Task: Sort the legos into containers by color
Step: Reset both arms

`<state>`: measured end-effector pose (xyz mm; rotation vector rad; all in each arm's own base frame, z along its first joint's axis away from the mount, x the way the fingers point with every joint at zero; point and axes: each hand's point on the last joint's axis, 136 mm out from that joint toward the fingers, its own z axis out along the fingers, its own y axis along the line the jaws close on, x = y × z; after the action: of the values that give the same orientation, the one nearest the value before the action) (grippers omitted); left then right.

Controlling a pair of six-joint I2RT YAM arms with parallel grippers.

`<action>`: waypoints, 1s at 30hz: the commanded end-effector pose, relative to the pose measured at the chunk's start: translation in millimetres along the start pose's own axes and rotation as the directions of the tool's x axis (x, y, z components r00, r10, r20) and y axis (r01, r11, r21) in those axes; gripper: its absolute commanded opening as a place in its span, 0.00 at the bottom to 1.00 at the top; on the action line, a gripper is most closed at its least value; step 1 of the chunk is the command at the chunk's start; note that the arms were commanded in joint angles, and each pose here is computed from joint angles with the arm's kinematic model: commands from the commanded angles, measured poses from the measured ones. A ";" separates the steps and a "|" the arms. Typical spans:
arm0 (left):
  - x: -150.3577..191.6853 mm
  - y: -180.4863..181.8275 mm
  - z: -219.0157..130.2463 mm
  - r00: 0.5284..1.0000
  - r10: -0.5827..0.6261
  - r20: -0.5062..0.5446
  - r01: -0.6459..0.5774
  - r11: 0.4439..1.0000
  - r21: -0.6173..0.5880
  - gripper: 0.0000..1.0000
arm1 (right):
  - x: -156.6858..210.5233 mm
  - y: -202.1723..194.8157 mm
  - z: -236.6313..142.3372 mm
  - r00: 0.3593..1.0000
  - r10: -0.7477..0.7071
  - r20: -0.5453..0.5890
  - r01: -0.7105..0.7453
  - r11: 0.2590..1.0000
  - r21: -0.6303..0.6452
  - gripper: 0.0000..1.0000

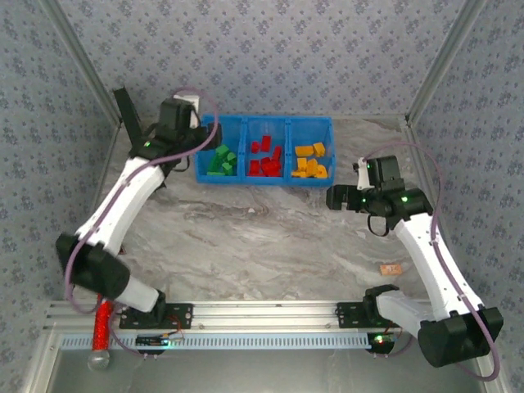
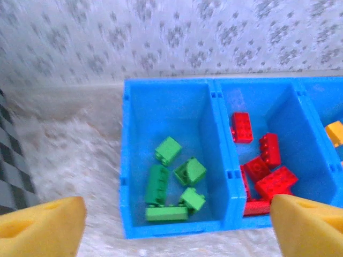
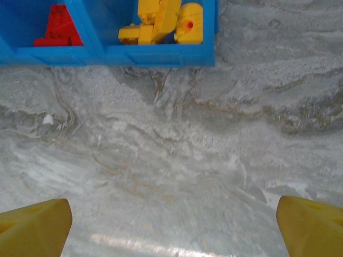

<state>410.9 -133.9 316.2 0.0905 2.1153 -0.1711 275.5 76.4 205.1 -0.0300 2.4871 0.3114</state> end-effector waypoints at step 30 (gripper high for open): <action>197.0 168.4 67.7 0.962 0.033 0.272 0.053 0.951 -0.303 0.99 | -26.4 -81.1 29.5 0.816 -0.217 0.536 0.013 0.934 0.358 1.00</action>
<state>359.5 31.5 68.2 -0.1485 1.9934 0.2336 316.8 18.7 166.1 -0.0024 1.9860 -0.0867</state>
